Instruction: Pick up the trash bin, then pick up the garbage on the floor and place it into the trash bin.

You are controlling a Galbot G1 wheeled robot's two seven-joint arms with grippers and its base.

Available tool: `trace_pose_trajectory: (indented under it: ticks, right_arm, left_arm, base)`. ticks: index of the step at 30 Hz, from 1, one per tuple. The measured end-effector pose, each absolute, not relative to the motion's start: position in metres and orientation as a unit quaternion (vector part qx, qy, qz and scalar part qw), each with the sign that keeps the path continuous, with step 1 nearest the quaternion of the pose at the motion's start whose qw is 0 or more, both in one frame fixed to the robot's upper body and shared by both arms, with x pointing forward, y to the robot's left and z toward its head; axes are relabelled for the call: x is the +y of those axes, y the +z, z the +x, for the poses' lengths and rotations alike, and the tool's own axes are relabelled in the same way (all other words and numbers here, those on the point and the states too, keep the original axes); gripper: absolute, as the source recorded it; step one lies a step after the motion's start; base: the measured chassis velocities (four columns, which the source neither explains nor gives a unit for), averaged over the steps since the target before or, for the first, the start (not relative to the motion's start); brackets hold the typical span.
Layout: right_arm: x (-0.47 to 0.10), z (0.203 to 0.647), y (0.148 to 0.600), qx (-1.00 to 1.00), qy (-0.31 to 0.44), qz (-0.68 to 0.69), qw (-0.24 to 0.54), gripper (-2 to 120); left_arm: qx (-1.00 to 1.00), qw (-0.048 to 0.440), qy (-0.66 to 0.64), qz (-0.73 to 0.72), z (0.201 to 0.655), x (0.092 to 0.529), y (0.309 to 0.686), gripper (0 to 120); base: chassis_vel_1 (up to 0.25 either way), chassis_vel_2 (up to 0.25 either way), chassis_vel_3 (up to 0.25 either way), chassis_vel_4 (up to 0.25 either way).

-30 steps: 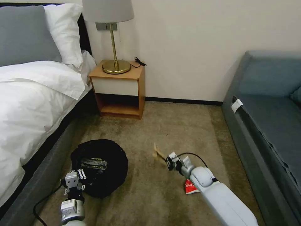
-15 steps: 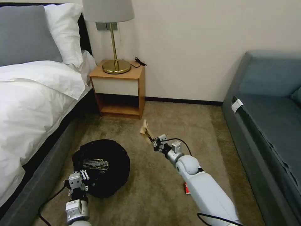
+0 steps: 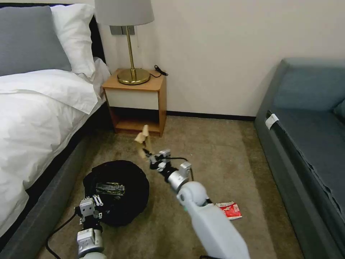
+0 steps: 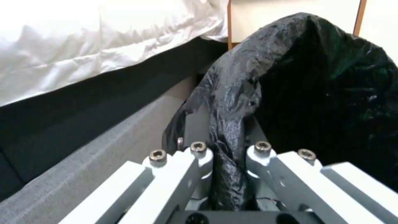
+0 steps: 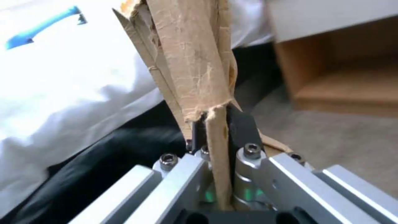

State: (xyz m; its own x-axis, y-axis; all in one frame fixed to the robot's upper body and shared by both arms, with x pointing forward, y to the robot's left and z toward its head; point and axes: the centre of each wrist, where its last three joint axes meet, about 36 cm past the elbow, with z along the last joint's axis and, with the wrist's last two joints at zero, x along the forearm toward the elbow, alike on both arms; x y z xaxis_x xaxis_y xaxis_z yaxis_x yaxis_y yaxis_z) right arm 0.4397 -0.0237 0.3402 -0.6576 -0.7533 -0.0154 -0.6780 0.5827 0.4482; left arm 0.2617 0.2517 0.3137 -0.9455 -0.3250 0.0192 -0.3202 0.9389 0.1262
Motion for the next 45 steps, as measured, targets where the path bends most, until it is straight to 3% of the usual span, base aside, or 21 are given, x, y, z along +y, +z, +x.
trace_pose_trajectory:
  ticks: [6, 31, 33, 35, 37, 39, 45]
  right_arm:
    - [-0.001, 0.409, 0.326, -0.87, -0.206, 0.434, 0.112, 0]
    - [0.004, 0.394, 0.287, -0.873, -0.141, 0.443, 0.147, 0]
    - [0.004, 0.394, 0.286, -0.874, -0.138, 0.442, 0.148, 2]
    - [0.005, 0.394, 0.285, -0.875, -0.135, 0.44, 0.149, 14]
    - [0.005, 0.394, 0.285, -0.875, -0.134, 0.44, 0.149, 14]
    - [0.004, 0.394, 0.283, -0.876, -0.126, 0.44, 0.151, 28]
    - [-0.001, 0.395, 0.279, -0.879, -0.117, 0.436, 0.151, 47]
  left_arm:
    - [-0.984, 0.016, -0.06, 0.164, 0.272, 0.252, 0.318, 4]
    - [-0.987, 0.014, -0.052, 0.154, 0.284, 0.241, 0.322, 4]
    - [-0.987, 0.014, -0.052, 0.154, 0.284, 0.241, 0.322, 4]
    - [-0.987, 0.014, -0.052, 0.153, 0.284, 0.241, 0.322, 4]
    - [-0.987, 0.014, -0.052, 0.153, 0.284, 0.241, 0.322, 4]
    - [-0.987, 0.014, -0.052, 0.154, 0.285, 0.241, 0.321, 4]
    - [-0.986, 0.017, -0.054, 0.154, 0.284, 0.243, 0.316, 4]
  base:
    - [0.0, 0.0, 0.0, 0.0]
    - [0.0, 0.0, 0.0, 0.0]
    - [0.0, 0.0, 0.0, 0.0]
    - [0.0, 0.0, 0.0, 0.0]
    - [0.0, 0.0, 0.0, 0.0]
    - [0.0, 0.0, 0.0, 0.0]
    - [0.0, 0.0, 0.0, 0.0]
